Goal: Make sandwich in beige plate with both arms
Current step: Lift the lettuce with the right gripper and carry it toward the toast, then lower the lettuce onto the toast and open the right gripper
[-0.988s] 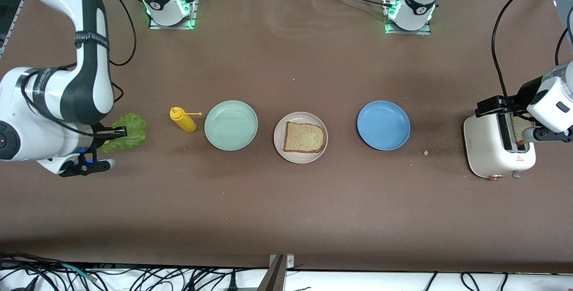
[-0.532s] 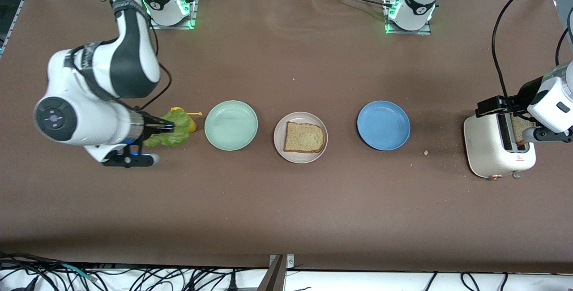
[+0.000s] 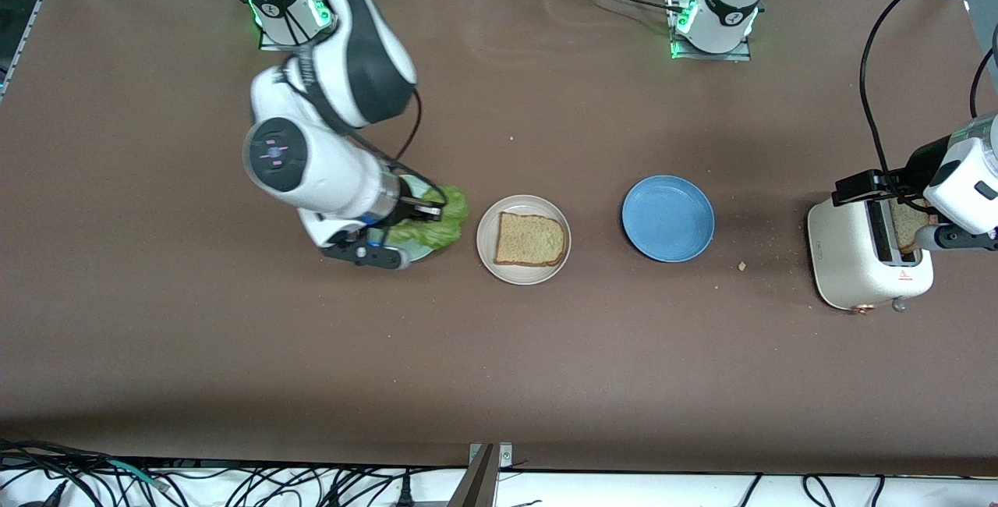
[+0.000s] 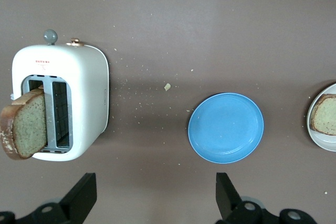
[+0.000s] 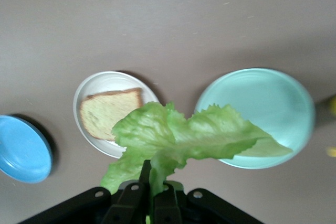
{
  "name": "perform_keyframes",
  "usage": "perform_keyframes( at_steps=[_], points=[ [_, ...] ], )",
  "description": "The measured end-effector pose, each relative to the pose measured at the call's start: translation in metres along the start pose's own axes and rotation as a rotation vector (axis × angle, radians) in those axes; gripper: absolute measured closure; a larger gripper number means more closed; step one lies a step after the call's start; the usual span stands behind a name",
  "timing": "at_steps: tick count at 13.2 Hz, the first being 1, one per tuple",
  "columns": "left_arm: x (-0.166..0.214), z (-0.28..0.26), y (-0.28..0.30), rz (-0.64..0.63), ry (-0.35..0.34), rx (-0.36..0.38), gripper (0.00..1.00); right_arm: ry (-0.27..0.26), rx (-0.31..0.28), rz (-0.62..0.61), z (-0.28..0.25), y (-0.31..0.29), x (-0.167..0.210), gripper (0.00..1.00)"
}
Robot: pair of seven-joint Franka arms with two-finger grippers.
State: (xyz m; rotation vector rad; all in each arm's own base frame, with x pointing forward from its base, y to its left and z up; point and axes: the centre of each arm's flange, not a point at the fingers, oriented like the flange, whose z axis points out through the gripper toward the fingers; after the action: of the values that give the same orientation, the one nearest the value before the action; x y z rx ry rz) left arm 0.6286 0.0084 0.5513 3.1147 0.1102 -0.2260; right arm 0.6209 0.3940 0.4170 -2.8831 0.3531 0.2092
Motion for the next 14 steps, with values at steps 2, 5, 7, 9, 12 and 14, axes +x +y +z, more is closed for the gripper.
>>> perform_keyframes(
  at_steps=[2, 5, 7, 9, 12, 14],
  points=[
    [0.0, -0.001, 0.0, 0.0, 0.001, 0.0, 0.0, 0.048, 0.021, 0.083, 0.045, -0.034, -0.02, 0.96],
    [0.0, -0.001, 0.0, -0.001, 0.003, 0.0, 0.0, 0.11, 0.035, 0.175, 0.111, -0.071, -0.051, 0.96],
    [0.0, -0.002, -0.001, -0.001, 0.003, 0.0, 0.0, 0.148, 0.04, 0.221, 0.154, -0.086, -0.069, 0.96],
    [0.0, -0.002, -0.001, -0.001, 0.004, 0.0, 0.0, 0.181, 0.044, 0.253, 0.193, -0.097, -0.088, 0.96],
    [0.0, -0.002, -0.001, -0.001, 0.004, 0.0, 0.0, 0.2, 0.047, 0.267, 0.209, -0.1, -0.094, 0.96],
    [0.0, -0.002, -0.001, -0.001, 0.004, 0.0, 0.0, 0.211, 0.046, 0.272, 0.204, -0.097, -0.087, 0.81]
  ],
)
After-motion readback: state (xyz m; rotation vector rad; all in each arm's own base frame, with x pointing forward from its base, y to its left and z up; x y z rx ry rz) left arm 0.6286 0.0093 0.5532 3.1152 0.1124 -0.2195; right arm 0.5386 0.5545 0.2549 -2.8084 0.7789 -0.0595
